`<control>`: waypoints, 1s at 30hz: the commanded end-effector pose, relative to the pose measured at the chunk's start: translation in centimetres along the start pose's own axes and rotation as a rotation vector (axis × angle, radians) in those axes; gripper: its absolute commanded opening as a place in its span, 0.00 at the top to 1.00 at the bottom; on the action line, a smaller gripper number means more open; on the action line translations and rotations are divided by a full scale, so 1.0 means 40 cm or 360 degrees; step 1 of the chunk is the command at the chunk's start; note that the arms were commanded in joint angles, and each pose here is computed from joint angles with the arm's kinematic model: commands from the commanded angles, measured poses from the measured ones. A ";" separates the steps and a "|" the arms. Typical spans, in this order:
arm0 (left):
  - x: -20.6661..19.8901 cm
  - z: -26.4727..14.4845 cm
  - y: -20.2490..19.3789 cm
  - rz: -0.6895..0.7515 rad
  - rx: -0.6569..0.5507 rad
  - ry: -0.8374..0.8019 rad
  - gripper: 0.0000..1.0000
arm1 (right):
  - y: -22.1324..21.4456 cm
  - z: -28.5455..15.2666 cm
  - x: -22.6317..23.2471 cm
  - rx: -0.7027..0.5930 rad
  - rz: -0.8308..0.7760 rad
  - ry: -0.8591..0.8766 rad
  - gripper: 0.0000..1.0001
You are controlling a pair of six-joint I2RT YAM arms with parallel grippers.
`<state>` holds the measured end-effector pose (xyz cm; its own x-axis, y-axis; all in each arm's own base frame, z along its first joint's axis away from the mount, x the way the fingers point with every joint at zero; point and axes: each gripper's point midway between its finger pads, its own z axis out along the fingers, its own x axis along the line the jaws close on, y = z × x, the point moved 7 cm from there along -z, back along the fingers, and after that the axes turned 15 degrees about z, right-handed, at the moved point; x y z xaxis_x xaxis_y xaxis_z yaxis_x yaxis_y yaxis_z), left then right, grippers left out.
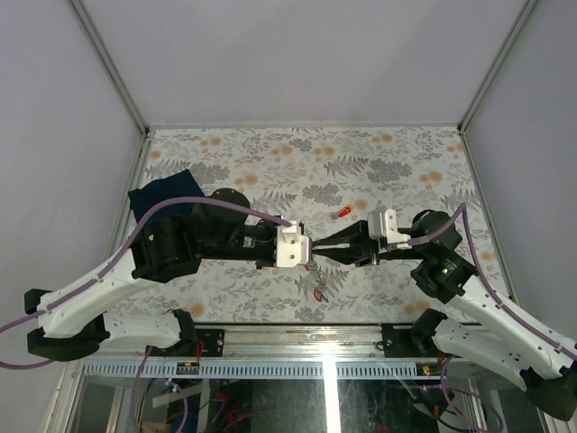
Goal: Put the keys on the keyring
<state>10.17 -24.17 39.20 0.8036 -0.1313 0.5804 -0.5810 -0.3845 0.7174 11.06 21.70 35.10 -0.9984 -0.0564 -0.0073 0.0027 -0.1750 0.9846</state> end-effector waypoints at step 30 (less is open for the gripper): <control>-0.004 -0.067 0.028 -0.0074 -0.0204 0.0241 0.76 | 0.016 0.032 0.002 -0.0338 0.0281 0.0108 1.00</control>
<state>9.45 -21.88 39.77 0.7983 -0.0515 0.6001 -0.5757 -0.3583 0.7350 11.47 23.13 32.45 -0.9763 -0.1154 0.1829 0.2010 -0.1726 0.9643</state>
